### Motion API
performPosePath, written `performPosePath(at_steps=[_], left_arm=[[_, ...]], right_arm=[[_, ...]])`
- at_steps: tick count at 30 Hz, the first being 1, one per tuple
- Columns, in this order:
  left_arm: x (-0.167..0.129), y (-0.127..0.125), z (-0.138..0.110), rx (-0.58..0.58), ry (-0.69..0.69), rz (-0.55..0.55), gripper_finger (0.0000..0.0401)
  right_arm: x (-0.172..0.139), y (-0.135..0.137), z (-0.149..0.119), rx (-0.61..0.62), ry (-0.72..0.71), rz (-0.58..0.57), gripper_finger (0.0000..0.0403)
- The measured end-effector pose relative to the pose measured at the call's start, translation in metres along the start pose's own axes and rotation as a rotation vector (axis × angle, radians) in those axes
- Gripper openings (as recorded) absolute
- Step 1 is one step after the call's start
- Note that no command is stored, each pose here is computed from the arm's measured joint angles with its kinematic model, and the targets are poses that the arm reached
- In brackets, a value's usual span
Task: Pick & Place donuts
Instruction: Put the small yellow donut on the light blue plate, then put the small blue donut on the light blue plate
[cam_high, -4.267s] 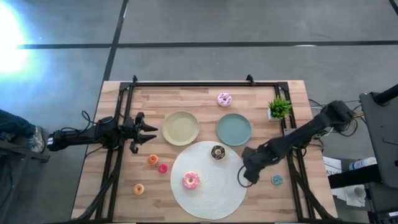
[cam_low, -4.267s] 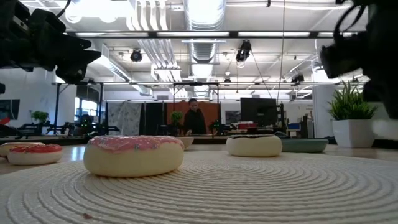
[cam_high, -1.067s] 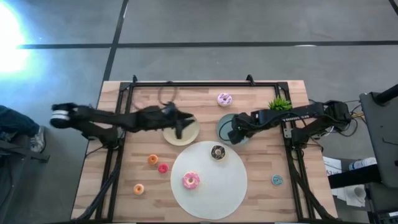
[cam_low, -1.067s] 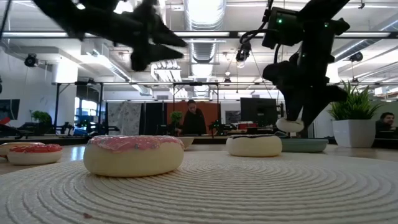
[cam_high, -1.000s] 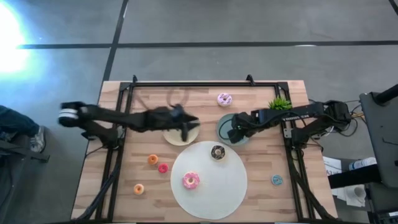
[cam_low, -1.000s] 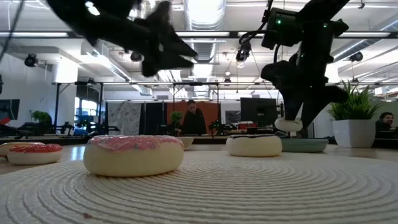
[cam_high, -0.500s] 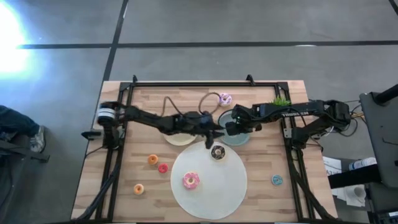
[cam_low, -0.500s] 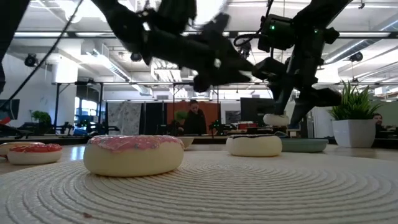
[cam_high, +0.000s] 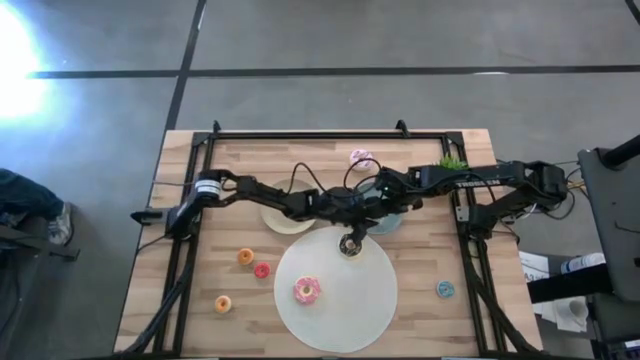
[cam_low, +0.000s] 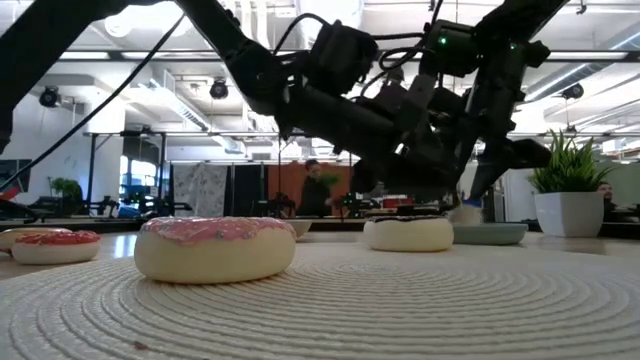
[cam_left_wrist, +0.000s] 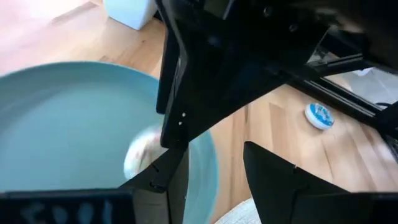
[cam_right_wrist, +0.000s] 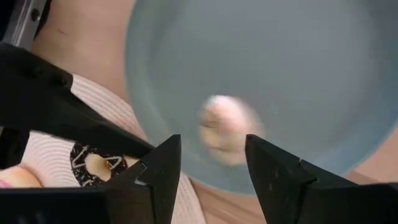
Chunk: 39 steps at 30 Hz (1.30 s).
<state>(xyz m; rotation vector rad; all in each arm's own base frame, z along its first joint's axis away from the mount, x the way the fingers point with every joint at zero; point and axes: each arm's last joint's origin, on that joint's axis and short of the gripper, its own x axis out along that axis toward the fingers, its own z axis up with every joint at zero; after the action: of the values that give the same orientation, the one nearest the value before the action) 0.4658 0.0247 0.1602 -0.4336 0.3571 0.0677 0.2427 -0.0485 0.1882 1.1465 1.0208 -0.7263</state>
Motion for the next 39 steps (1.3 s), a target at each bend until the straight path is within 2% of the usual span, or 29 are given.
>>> performPosePath(at_steps=[7,11,14,18,22,26,31,35,39], left_arm=[[-0.001,0.006,-0.014,-0.002,0.074,0.035,0.0128],[-0.013,0.002,-0.011,0.038,0.136,0.056,0.0128],[-0.024,-0.004,-0.011,0.093,0.169,0.067,0.0129],[-0.042,-0.005,-0.014,0.106,0.173,0.108,0.0129],[-0.058,-0.002,-0.014,0.111,0.156,0.143,0.0128],[-0.067,-0.001,-0.012,0.134,0.148,0.143,0.0129],[-0.069,0.0,-0.014,0.131,0.158,0.146,0.0128],[-0.069,-0.001,-0.014,0.128,0.155,0.145,0.0128],[-0.069,-0.001,-0.014,0.12,0.153,0.143,0.0128]], right_arm=[[-0.002,-0.004,-0.003,-0.083,0.012,-0.031,0.0172],[-0.022,-0.009,-0.01,-0.219,0.02,-0.05,0.0181],[-0.047,-0.016,-0.027,-0.321,0.038,-0.083,0.0185],[-0.068,-0.034,-0.065,-0.439,0.181,-0.134,0.0183],[-0.077,-0.038,-0.1,-0.547,0.303,-0.071,0.0172],[-0.072,-0.038,-0.13,-0.647,0.414,-0.099,0.0163],[-0.053,-0.038,-0.168,-0.82,0.539,-0.222,0.0165],[-0.04,-0.036,-0.191,-0.889,0.549,-0.259,0.0178],[-0.03,-0.036,-0.21,-0.947,0.483,-0.241,0.0193]])
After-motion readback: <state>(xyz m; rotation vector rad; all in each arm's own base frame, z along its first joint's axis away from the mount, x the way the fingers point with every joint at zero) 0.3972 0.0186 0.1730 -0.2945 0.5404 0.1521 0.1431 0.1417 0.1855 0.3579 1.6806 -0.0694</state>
